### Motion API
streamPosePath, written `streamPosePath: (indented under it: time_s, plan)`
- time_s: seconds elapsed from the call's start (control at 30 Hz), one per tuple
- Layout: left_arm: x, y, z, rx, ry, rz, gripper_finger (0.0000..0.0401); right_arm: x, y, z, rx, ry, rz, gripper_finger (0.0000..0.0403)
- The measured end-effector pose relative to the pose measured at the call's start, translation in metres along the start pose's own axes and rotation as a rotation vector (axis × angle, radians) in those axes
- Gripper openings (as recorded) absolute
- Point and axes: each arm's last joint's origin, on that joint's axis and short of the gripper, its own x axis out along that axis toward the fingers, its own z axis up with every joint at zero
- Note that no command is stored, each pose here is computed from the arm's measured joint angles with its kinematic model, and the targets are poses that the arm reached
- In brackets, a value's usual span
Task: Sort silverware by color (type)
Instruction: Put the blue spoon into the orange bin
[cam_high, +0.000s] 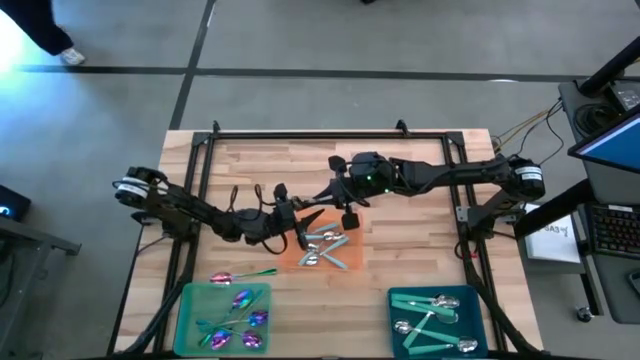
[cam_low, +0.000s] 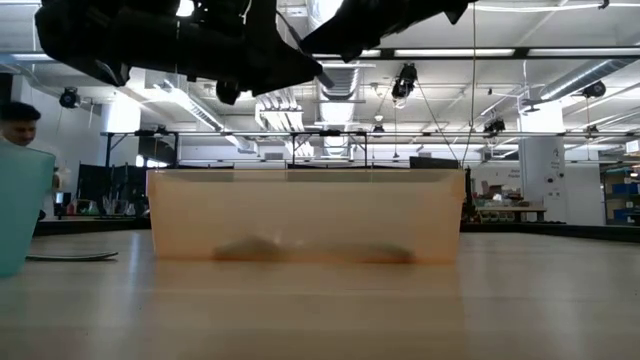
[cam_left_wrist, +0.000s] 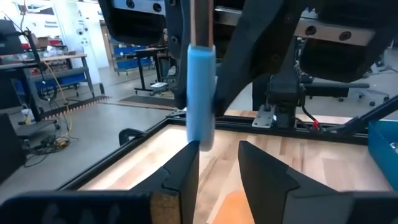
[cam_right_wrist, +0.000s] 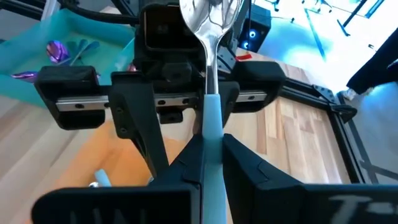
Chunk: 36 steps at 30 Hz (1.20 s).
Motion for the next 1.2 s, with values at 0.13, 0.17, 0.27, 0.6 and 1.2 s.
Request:
streamPosePath:
  time_s: [0.13, 0.17, 0.27, 0.6, 1.2]
  plan:
    - [0.0, 0.002, 0.002, 0.012, -0.003, 0.046, 0.0098, 0.0, 0.002, 0.001, -0.003, -0.005, 0.011, 0.0024]
    - [0.0, 0.003, 0.002, 0.011, -0.003, 0.064, 0.0098, 0.0, 0.002, 0.001, -0.008, -0.007, 0.001, 0.0024]
    - [-0.002, 0.004, 0.0, 0.006, 0.001, 0.081, 0.0098, 0.0, 0.002, 0.001, -0.004, -0.002, 0.002, 0.0024]
    - [0.005, -0.002, 0.012, -0.005, -0.029, 0.017, 0.0098, 0.001, 0.005, 0.002, -0.007, -0.007, 0.026, 0.0024]
    - [0.009, -0.005, 0.011, -0.176, 0.058, -0.024, 0.0038, -0.004, 0.007, 0.005, 0.147, 0.071, 0.04, 0.0047]
